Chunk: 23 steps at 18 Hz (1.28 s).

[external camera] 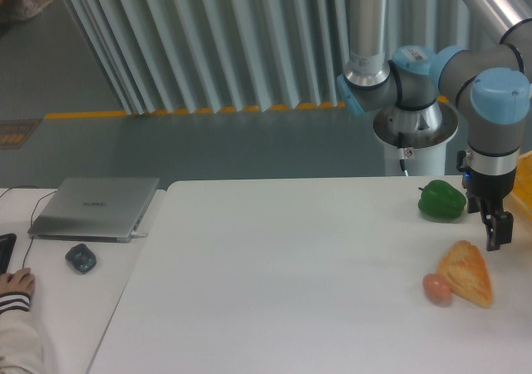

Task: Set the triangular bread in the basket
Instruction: 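Move the gripper down over the triangular orange bread slice, then close the gripper on the triangular bread slice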

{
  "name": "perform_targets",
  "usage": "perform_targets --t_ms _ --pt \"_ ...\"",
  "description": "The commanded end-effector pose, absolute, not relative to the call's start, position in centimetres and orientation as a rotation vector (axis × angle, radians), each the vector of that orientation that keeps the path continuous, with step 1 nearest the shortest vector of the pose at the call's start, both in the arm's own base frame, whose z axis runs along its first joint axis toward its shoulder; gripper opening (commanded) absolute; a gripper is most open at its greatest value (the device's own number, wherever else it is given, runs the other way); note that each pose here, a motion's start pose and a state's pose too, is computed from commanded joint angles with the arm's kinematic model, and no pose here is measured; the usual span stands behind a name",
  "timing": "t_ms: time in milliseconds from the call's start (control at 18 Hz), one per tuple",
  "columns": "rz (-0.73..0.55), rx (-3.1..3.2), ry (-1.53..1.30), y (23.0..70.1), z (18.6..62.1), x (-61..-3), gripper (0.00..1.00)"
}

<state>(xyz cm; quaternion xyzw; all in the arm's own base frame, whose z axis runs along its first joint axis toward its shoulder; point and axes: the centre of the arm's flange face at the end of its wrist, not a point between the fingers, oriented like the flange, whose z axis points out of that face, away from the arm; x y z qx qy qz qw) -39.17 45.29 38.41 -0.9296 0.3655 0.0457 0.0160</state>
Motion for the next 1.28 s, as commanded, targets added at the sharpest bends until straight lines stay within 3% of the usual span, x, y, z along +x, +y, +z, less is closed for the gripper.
perform_targets --t_ms 444,778,1278 --pt "0.085 -2.939 1.069 49.1 35.2 -36.3 1.00" --pt "0.105 -2.991 1.141 49.2 34.5 -35.5 1.00" --pt "0.038 -2.997 1.180 50.1 31.7 -35.3 1.00"
